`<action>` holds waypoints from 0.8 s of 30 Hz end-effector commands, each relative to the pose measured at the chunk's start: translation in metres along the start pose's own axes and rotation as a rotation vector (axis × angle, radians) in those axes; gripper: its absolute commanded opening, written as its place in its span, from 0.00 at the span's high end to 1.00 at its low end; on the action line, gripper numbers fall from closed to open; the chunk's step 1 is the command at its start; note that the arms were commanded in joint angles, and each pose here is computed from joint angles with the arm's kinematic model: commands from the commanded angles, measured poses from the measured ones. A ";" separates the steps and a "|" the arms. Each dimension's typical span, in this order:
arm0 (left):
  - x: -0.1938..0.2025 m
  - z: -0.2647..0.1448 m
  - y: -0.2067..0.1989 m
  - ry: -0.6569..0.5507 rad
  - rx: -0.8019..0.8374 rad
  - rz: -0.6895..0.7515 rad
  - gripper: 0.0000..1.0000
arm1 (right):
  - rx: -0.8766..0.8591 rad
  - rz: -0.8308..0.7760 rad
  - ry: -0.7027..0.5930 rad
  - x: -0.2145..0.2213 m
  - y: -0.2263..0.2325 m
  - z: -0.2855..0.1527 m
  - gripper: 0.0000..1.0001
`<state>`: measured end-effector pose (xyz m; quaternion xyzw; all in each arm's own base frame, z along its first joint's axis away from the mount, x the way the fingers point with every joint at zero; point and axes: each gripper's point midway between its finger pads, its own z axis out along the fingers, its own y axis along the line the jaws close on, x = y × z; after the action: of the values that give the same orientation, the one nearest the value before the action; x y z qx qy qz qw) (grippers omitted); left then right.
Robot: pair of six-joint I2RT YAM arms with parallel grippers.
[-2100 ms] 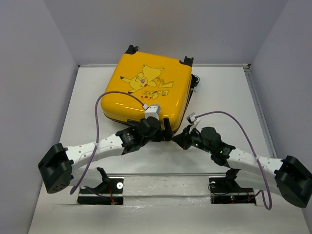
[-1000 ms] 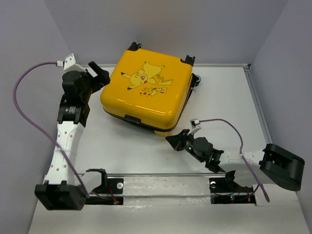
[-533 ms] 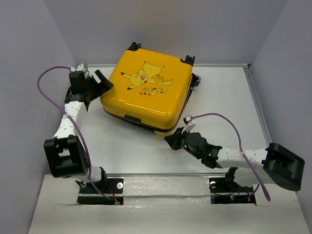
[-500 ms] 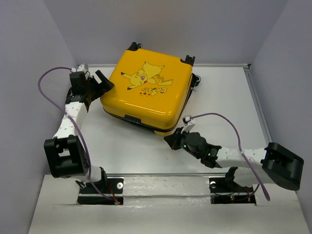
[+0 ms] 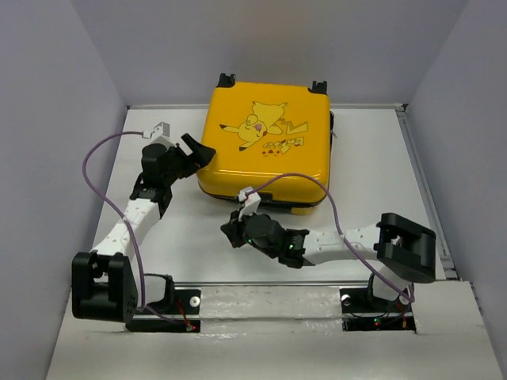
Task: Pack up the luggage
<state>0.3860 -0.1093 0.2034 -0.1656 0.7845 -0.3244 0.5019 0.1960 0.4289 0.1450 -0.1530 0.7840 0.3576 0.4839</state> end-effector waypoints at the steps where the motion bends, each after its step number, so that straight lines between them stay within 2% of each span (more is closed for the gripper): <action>1: 0.045 -0.024 -0.050 0.183 0.192 -0.116 0.01 | -0.023 -0.100 0.069 0.021 0.022 0.016 0.93; 4: 0.045 -0.034 -0.052 0.169 0.200 -0.098 0.01 | -0.095 -0.104 0.122 0.032 0.034 0.015 0.93; 8: 0.022 -0.040 -0.039 0.075 0.081 -0.007 0.01 | -0.057 -0.094 0.089 0.008 0.019 -0.021 0.91; 9: 0.022 -0.042 -0.037 0.076 0.072 -0.001 0.01 | -0.001 -0.122 0.110 0.011 0.002 -0.033 0.87; 10: 0.016 -0.044 -0.038 0.046 0.066 0.016 0.01 | 0.019 -0.104 0.041 -0.026 -0.008 -0.047 0.73; 11: 0.013 -0.045 -0.035 0.033 0.047 0.022 0.01 | 0.050 -0.109 0.070 -0.030 -0.024 -0.056 0.68; 13: 0.004 -0.045 -0.032 -0.001 0.019 0.030 0.01 | 0.033 -0.072 -0.009 -0.075 -0.034 -0.079 0.54; 14: -0.005 -0.044 -0.036 -0.022 0.021 0.035 0.01 | 0.060 -0.053 -0.013 -0.091 -0.058 -0.083 0.39; 15: -0.011 -0.043 -0.040 -0.034 0.025 0.040 0.01 | 0.083 -0.040 -0.048 -0.109 -0.070 -0.089 0.33; 16: -0.025 -0.042 -0.046 -0.069 0.021 0.053 0.01 | 0.174 -0.048 -0.090 -0.133 -0.099 -0.103 0.22; 18: -0.032 -0.030 -0.035 -0.071 -0.038 0.071 0.01 | 0.299 -0.052 -0.152 -0.166 -0.134 -0.117 0.14; 19: -0.043 -0.026 -0.036 -0.085 -0.044 0.072 0.01 | 0.411 -0.035 -0.218 -0.199 -0.173 -0.130 0.08; 20: -0.046 -0.020 -0.036 -0.087 -0.037 0.072 0.01 | 0.448 -0.018 -0.224 -0.209 -0.195 -0.135 0.06; 21: -0.043 -0.009 -0.030 -0.064 -0.051 0.063 0.01 | 0.467 0.009 -0.234 -0.220 -0.215 -0.139 0.06; 22: -0.044 -0.003 -0.028 -0.053 -0.054 0.055 0.01 | 0.411 0.063 -0.220 -0.225 -0.222 -0.137 0.04; 23: -0.048 0.002 -0.041 -0.041 0.006 0.057 0.01 | 0.480 0.126 -0.228 -0.236 -0.267 -0.144 0.03; 24: -0.040 0.013 -0.038 0.003 0.010 0.050 0.01 | 0.443 0.153 -0.205 -0.236 -0.274 -0.140 0.01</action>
<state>0.3872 -0.1114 0.2502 -0.1669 0.7853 -0.3032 0.5133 0.3410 0.1662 0.3022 0.0301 0.7578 0.2192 0.6138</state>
